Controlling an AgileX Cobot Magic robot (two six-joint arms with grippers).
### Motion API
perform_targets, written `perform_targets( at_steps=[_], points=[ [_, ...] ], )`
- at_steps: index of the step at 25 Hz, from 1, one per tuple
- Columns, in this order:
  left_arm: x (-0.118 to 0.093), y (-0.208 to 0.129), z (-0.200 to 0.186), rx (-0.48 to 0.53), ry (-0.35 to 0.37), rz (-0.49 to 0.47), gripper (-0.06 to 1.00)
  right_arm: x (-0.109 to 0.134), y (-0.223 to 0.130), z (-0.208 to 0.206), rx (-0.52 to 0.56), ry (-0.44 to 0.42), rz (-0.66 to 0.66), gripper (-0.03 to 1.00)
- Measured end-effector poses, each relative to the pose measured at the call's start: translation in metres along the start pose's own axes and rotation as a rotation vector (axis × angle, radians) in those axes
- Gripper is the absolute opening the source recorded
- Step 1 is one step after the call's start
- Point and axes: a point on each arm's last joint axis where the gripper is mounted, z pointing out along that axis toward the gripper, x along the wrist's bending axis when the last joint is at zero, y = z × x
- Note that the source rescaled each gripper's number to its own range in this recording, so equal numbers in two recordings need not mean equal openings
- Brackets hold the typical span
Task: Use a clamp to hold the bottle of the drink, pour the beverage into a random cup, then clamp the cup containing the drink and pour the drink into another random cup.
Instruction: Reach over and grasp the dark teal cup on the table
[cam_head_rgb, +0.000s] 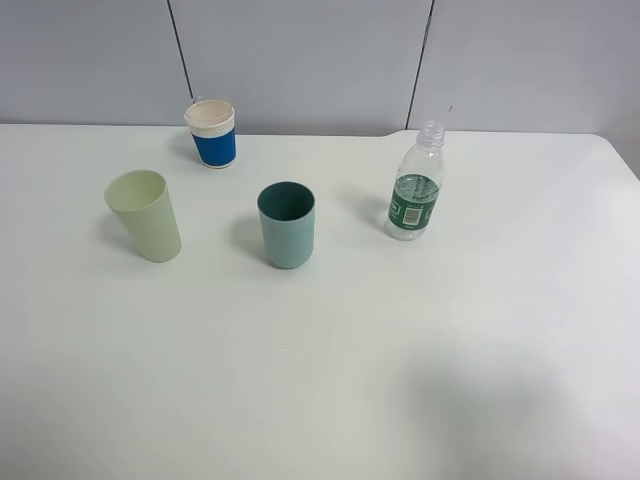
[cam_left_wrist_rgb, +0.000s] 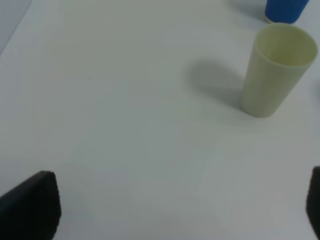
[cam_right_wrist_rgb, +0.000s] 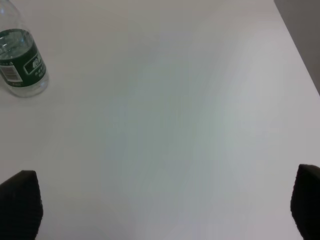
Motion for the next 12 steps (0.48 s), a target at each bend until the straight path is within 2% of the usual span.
perform_targets(
  at_steps=[12],
  points=[
    [0.0,0.0,0.0,0.0,0.0,0.0,1.0,0.0,0.0001,0.0,-0.001,0.0,0.001,0.99]
  ],
)
